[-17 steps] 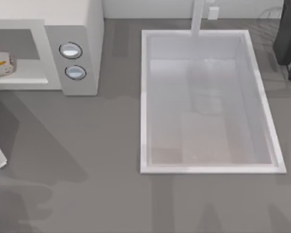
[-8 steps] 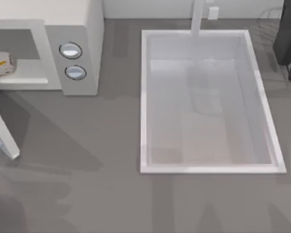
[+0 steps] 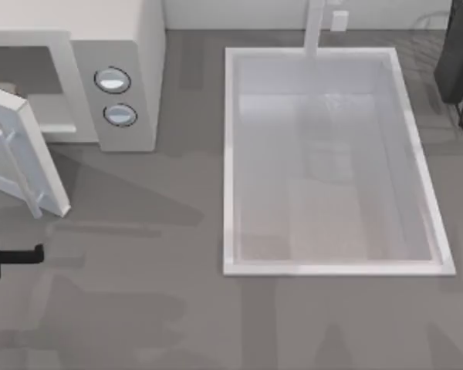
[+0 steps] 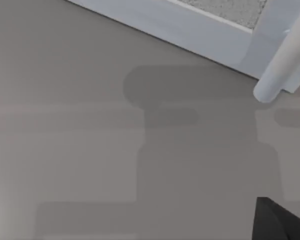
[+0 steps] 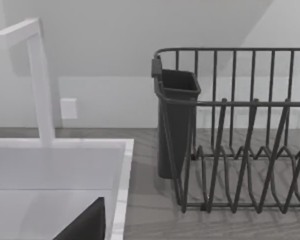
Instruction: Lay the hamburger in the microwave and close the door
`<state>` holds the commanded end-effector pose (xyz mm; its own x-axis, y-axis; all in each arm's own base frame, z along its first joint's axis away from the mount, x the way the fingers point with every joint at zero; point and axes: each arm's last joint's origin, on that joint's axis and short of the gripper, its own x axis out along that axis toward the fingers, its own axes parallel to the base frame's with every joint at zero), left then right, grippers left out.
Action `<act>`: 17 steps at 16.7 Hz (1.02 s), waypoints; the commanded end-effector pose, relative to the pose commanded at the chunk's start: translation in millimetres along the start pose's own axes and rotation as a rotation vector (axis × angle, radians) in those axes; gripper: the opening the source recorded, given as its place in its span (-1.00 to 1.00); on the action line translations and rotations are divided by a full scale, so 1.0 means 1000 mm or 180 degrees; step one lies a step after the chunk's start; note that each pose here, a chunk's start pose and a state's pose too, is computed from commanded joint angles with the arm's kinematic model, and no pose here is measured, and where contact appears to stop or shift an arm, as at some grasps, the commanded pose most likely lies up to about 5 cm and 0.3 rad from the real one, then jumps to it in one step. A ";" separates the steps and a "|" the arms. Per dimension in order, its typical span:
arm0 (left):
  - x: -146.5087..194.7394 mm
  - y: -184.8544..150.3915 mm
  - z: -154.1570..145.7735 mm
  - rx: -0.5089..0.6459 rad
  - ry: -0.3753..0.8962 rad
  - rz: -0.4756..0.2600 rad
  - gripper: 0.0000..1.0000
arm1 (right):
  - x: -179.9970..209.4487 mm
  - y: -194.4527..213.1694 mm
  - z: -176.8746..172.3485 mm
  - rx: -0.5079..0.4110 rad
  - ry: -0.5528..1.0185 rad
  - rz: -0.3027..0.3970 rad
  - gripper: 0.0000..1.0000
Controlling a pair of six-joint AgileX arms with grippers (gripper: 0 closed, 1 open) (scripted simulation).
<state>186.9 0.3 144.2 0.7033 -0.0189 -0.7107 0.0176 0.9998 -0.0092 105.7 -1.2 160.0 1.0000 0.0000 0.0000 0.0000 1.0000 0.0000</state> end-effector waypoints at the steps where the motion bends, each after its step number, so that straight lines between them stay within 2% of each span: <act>1: 0.000 -0.001 0.000 -0.0006 -0.0009 0.0005 -1.00 | 0.000 0.000 0.000 0.0000 0.0000 0.0000 1.00; 5: 0.000 -0.001 0.002 -0.0012 -0.0012 0.0000 -1.00 | 0.000 0.000 0.000 0.0000 0.0000 0.0000 1.00; 8: 0.006 -0.001 0.019 -0.0009 -0.0102 -0.0001 -1.00 | 0.000 0.000 0.000 0.0000 0.0000 0.0000 1.00; 14: 0.055 0.000 0.044 -0.0015 0.0123 -0.0002 -1.00 | 0.000 0.000 0.000 0.0000 0.0000 0.0000 1.00; 17: 0.074 -0.001 0.059 -0.0013 0.0049 0.0000 -1.00 | 0.000 0.000 0.000 0.0000 0.0000 0.0000 1.00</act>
<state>280.6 -2.1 133.5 0.6924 -0.0190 -0.7213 0.0147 0.9998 -0.0123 105.7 -1.2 160.0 1.0000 0.0000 0.0000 0.0000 1.0000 0.0000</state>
